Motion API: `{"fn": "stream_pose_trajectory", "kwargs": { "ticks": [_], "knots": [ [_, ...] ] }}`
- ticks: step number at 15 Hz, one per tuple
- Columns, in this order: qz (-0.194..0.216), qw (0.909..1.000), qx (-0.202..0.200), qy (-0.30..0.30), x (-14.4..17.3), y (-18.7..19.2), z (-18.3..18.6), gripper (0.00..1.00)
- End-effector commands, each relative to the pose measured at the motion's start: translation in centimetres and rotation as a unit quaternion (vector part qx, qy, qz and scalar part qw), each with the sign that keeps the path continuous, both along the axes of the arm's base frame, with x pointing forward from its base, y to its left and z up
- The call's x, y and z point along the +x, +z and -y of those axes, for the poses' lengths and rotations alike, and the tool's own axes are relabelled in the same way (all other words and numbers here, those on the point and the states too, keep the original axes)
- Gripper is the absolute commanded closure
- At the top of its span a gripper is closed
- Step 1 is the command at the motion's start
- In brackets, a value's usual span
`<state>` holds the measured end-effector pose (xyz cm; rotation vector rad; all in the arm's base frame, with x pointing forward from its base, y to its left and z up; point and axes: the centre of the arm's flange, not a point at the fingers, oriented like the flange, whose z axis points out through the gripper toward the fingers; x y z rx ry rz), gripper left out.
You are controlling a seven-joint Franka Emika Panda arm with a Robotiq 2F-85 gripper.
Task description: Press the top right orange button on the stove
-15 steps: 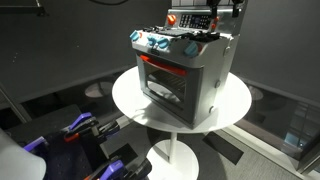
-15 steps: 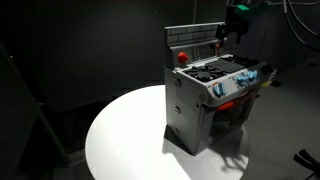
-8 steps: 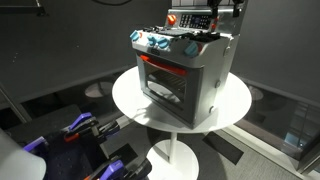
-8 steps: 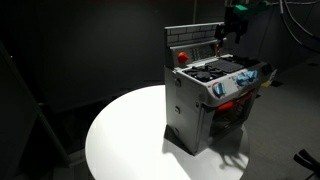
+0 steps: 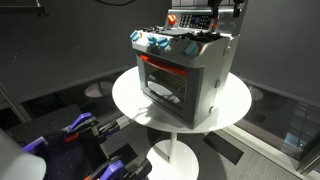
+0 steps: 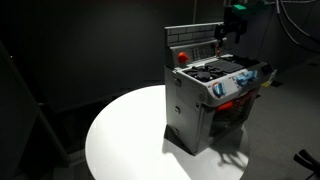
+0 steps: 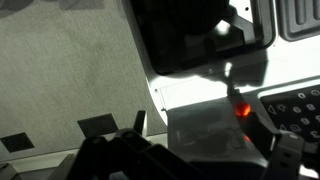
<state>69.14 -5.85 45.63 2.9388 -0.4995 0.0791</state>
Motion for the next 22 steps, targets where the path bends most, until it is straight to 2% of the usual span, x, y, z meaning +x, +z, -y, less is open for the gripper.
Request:
{"fn": "stream_pose_trajectory", "kwargs": {
  "ticks": [1,11,22],
  "knots": [
    [-0.011,0.9999,0.009,-0.003,-0.5,1.2,0.1,0.00],
    [-0.079,0.9963,0.034,-0.006,-7.0,3.3,0.2,0.00],
    [-0.118,0.9921,0.032,-0.026,-15.3,4.6,1.2,0.00]
  ]
}}
